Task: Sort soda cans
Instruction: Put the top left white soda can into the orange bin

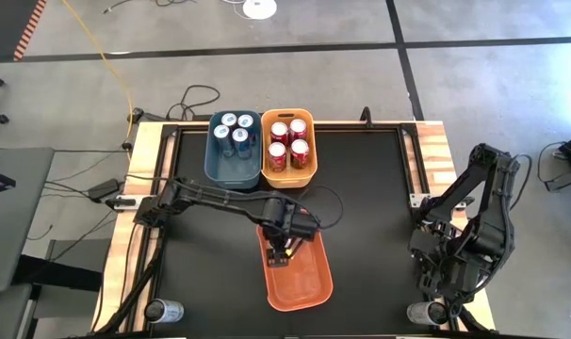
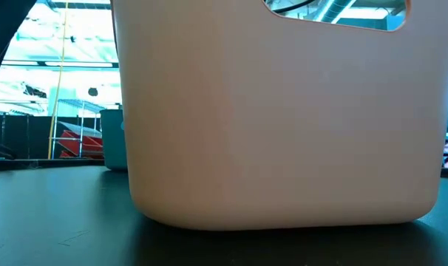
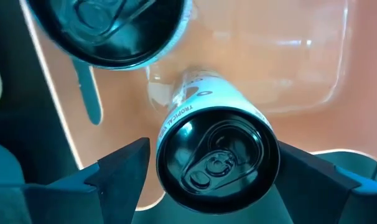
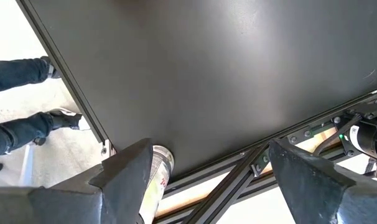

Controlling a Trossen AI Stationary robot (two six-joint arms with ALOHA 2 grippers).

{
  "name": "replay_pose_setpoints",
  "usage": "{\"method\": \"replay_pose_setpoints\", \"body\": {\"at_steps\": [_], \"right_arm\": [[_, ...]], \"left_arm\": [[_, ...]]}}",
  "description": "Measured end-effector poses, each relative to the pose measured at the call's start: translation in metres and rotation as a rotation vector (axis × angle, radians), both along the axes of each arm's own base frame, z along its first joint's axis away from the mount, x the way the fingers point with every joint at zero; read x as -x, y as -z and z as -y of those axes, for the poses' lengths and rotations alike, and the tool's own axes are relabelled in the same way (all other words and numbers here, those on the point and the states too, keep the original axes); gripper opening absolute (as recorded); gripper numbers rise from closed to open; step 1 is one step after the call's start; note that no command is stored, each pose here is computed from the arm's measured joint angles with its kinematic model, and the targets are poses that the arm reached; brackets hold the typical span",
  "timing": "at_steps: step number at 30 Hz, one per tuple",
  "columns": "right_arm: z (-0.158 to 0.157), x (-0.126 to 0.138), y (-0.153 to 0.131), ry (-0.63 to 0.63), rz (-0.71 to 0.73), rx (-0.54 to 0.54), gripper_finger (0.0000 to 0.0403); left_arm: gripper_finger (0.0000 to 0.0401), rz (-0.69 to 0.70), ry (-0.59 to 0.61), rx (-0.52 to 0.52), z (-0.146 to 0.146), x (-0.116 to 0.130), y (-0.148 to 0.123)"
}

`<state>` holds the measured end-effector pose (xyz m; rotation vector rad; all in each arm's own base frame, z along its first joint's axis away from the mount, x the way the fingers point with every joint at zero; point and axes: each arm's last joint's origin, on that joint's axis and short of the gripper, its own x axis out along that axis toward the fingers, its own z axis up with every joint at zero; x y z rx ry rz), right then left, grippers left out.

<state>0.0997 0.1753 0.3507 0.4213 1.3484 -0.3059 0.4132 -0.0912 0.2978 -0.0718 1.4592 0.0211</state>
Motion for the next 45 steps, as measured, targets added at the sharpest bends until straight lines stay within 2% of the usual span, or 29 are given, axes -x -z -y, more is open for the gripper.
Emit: {"method": "replay_pose_setpoints", "body": {"at_steps": [15,23,28,31,36,40,45], "right_arm": [[0.000,0.000,0.000,0.002,0.003,0.002,0.0336],[0.000,0.000,0.000,0.005,0.003,0.002,0.0336],[0.000,0.000,0.000,0.010,0.003,0.000,0.0336],[0.000,0.000,0.000,0.010,0.002,0.002,0.0336],[0.000,0.000,0.000,0.010,0.002,0.002,0.0336],[0.001,0.000,0.000,0.033,0.015,0.010,0.0336],[0.001,-0.001,0.000,0.050,0.032,0.016,0.0343]], "left_arm": [[0.0302,0.025,0.010,0.020,0.004,-0.002,0.000],[0.0264,0.028,0.011,-0.031,0.003,-0.002,0.000],[0.0261,0.011,0.003,-0.129,-0.001,0.001,0.000],[0.0261,0.004,0.009,-0.143,-0.005,0.001,0.000],[0.0261,0.033,-0.004,-0.135,-0.011,-0.003,0.000],[0.0262,0.018,-0.015,-0.065,-0.016,-0.004,0.000],[0.0285,0.016,-0.026,-0.029,-0.019,-0.005,0.000]]}}
